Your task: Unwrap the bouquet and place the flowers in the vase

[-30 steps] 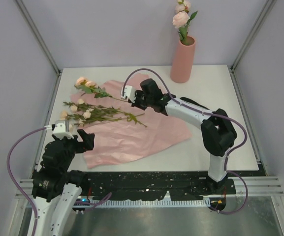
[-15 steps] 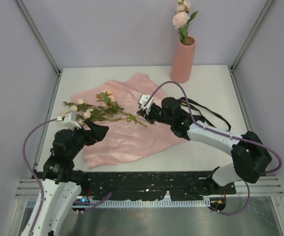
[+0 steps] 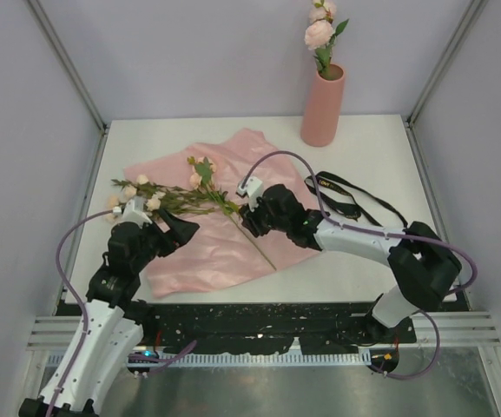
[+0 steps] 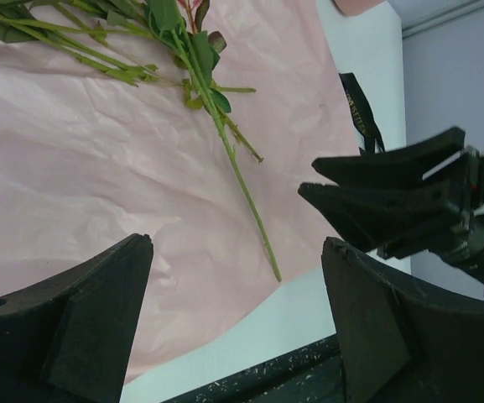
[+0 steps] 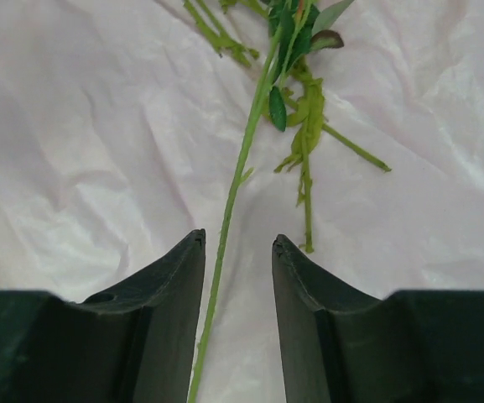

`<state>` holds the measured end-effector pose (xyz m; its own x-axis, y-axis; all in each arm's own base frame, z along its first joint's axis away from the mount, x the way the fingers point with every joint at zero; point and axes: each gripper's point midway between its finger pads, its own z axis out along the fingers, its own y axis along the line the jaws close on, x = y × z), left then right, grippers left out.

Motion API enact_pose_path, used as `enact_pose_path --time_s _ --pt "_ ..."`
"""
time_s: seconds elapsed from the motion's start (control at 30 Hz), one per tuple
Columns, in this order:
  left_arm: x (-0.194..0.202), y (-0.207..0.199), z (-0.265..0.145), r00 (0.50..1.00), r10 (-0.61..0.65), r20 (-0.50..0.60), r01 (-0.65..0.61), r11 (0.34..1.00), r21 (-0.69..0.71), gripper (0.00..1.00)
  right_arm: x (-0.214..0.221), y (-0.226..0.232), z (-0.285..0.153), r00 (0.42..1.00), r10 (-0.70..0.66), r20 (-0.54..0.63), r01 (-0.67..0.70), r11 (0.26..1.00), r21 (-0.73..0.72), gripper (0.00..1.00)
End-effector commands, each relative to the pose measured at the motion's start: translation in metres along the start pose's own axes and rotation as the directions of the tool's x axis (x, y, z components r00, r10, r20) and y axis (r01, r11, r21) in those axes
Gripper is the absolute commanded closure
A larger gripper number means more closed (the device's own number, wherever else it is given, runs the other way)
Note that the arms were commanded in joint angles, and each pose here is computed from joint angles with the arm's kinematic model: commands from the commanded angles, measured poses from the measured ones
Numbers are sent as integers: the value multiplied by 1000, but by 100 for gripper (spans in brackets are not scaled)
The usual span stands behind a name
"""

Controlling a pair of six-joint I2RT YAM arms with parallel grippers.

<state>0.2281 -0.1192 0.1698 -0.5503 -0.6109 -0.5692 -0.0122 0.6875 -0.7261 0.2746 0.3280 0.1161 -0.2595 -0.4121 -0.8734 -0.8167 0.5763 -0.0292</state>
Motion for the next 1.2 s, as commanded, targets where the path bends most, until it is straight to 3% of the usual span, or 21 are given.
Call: enact_pose_path --time_s 0.0,0.23,0.37,0.7,0.73,0.77,0.83,1.0,1.17 --pt "-15 -6 -17 994 93 64 -93 996 -2 13 -16 -12 20 975 205 -87 -195 975 106 55" --pt "-27 -11 -51 959 263 103 -261 965 -27 13 -2 7 50 939 263 -221 -259 965 49 43" --pt "-28 -6 -68 936 341 82 -335 939 -78 13 6 10 68 924 281 -261 -274 960 63 44" --pt "-27 1 -74 914 397 80 -389 916 -96 11 21 0 98 918 275 -285 -252 961 116 58" --pt "-27 0 -74 914 398 77 -391 916 -93 11 21 0 99 919 274 -283 -250 961 117 65" --pt "-27 -1 -76 913 401 78 -394 915 -93 11 18 0 98 922 268 -278 -245 963 114 79" --pt "-29 -4 -80 908 411 84 -404 910 -91 11 7 1 91 934 256 -251 -237 966 104 94" --pt "-39 -10 -88 868 485 107 -476 874 -98 10 -47 -3 53 970 219 -103 -210 973 95 95" --pt "-45 -9 -89 834 542 103 -531 839 -115 10 -121 -15 -2 985 128 117 -140 986 96 95"
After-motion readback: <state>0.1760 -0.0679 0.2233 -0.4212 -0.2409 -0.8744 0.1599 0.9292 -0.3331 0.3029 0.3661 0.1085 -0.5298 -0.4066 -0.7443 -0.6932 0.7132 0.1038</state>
